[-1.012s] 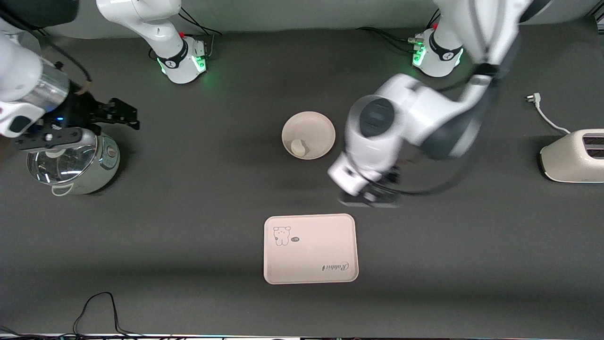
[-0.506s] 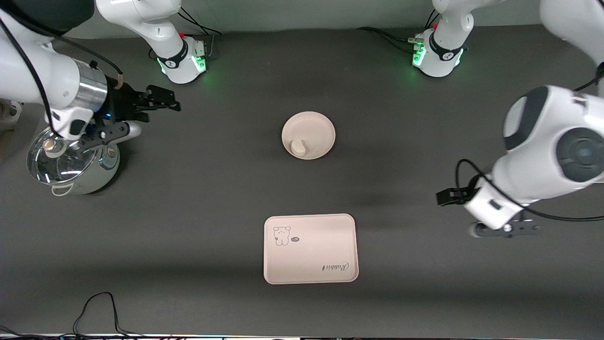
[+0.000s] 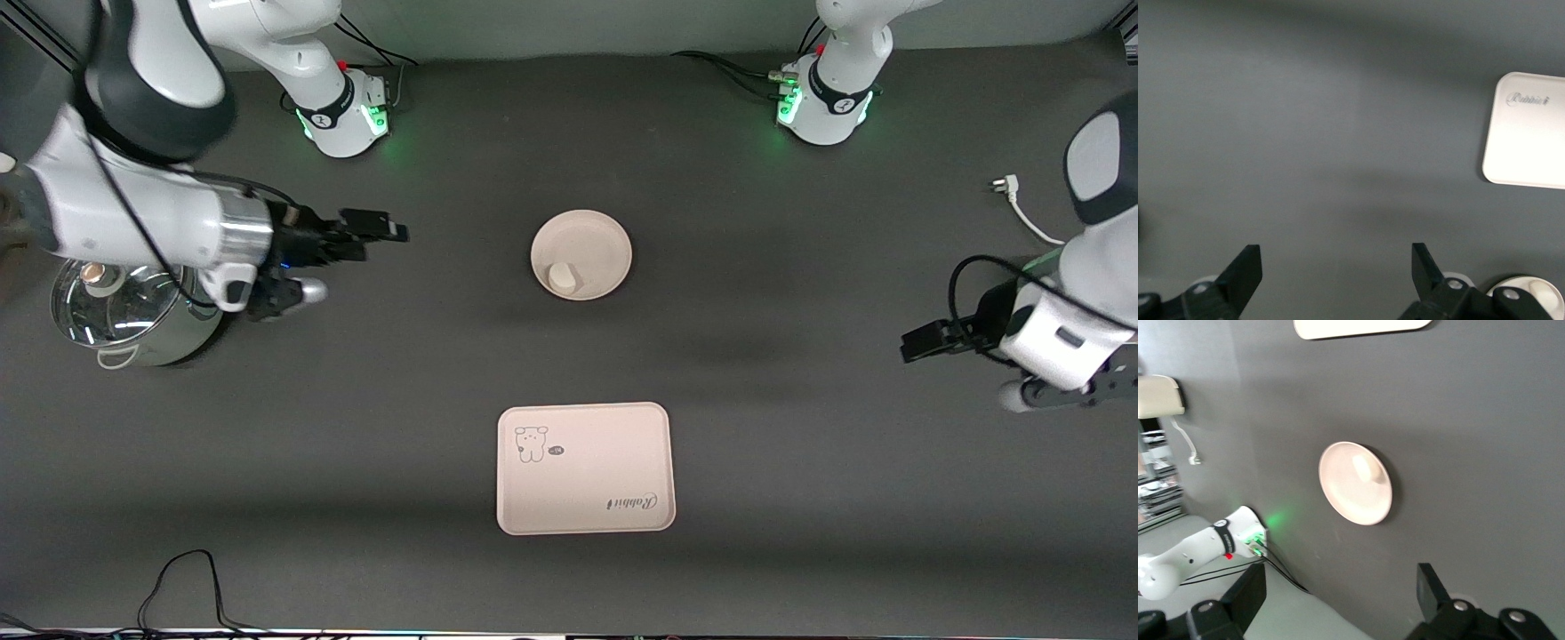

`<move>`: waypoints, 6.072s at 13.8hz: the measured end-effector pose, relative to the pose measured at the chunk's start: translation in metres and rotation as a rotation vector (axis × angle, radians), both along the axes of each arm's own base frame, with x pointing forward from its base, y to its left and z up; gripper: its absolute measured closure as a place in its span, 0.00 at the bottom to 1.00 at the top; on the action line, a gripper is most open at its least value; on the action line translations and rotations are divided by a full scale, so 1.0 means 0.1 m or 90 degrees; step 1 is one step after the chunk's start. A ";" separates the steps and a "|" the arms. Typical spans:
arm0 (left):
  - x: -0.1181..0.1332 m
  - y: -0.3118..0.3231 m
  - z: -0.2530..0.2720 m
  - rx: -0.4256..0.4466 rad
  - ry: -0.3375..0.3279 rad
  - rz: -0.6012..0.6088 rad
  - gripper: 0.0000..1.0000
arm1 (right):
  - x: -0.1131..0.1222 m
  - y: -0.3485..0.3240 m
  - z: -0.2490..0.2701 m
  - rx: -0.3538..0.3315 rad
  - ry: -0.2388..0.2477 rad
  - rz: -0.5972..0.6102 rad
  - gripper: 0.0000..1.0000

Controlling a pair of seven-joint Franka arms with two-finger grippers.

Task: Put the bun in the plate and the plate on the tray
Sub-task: 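Reach the right gripper to the plate rim and grasp it, then carry the plate with the right gripper over the white tray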

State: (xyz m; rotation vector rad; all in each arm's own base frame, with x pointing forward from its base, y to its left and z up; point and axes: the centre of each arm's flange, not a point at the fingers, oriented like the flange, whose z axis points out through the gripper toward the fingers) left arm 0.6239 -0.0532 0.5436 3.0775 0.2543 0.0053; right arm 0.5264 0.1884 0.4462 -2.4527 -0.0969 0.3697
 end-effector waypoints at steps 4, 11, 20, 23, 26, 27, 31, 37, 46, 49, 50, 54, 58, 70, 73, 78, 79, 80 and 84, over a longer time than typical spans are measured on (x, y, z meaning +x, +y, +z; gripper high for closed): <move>-0.41 0.09 0.26 0.043 -0.016 0.014 0.00 | -0.41 0.05 -1.10 0.125 -0.020 -0.037 0.00; -0.62 0.08 0.32 0.063 -0.015 -0.010 0.00 | -1.30 1.16 -1.82 0.027 -0.150 -0.112 0.00; -0.56 0.13 0.09 0.056 0.015 -0.011 0.00 | -1.61 1.14 -2.56 0.009 -0.154 -0.166 0.04; -0.56 0.13 0.09 0.056 0.015 -0.012 0.00 | -1.81 1.31 -2.62 -0.015 -0.159 -0.173 0.06; -0.55 0.11 0.08 0.055 0.016 -0.014 0.00 | -1.85 1.32 -2.73 -0.024 -0.154 -0.180 0.06; -0.55 0.11 0.06 0.055 0.017 -0.014 0.00 | -1.86 1.31 -2.76 -0.023 -0.154 -0.185 0.07; -0.50 0.11 -0.02 0.050 0.022 -0.016 0.00 | -1.89 1.33 -2.88 -0.015 -0.158 -0.204 0.16; -0.49 -0.03 0.09 0.048 0.007 -0.045 0.00 | -1.91 1.44 -2.91 -0.010 -0.156 -0.213 0.48; -0.50 -0.28 0.24 0.046 -0.010 -0.072 0.00 | -2.02 1.53 -2.94 -0.016 -0.156 -0.200 0.96; -0.51 -0.34 0.25 0.046 -0.012 -0.079 0.00 | -1.95 1.51 -2.90 -0.031 -0.174 -0.210 0.96; -0.51 -0.37 0.26 0.046 -0.013 -0.082 0.00 | -1.91 1.53 -2.85 -0.036 -0.184 -0.216 0.96; -0.52 -0.42 0.28 0.047 -0.015 -0.088 0.00 | -1.76 1.64 -2.71 -0.021 -0.208 -0.219 0.96; -0.53 -0.41 0.27 0.050 -0.009 -0.088 0.00 | -1.47 1.54 -2.62 -0.024 -0.246 -0.189 0.96; -0.57 -0.39 0.29 0.055 0.014 -0.088 0.00 | 0.04 1.75 -1.91 -0.041 -0.185 -0.132 0.96; -0.56 -0.38 0.28 0.064 0.014 -0.089 0.00 | 0.62 1.72 -1.80 -0.058 -0.167 -0.118 0.96; -0.56 -0.37 0.28 0.066 0.016 -0.089 0.00 | 1.46 1.76 -1.81 -0.067 -0.162 -0.125 0.96; -0.56 -0.37 0.28 0.066 0.016 -0.089 0.00 | 1.58 1.75 -1.92 -0.067 -0.168 -0.131 0.96; -0.57 -0.37 0.28 0.066 0.016 -0.089 0.00 | 1.70 1.70 -2.05 -0.071 -0.175 -0.135 0.96; -0.57 -0.37 0.28 0.067 0.016 -0.089 0.00 | 1.99 1.43 -2.45 -0.102 -0.195 -0.138 0.96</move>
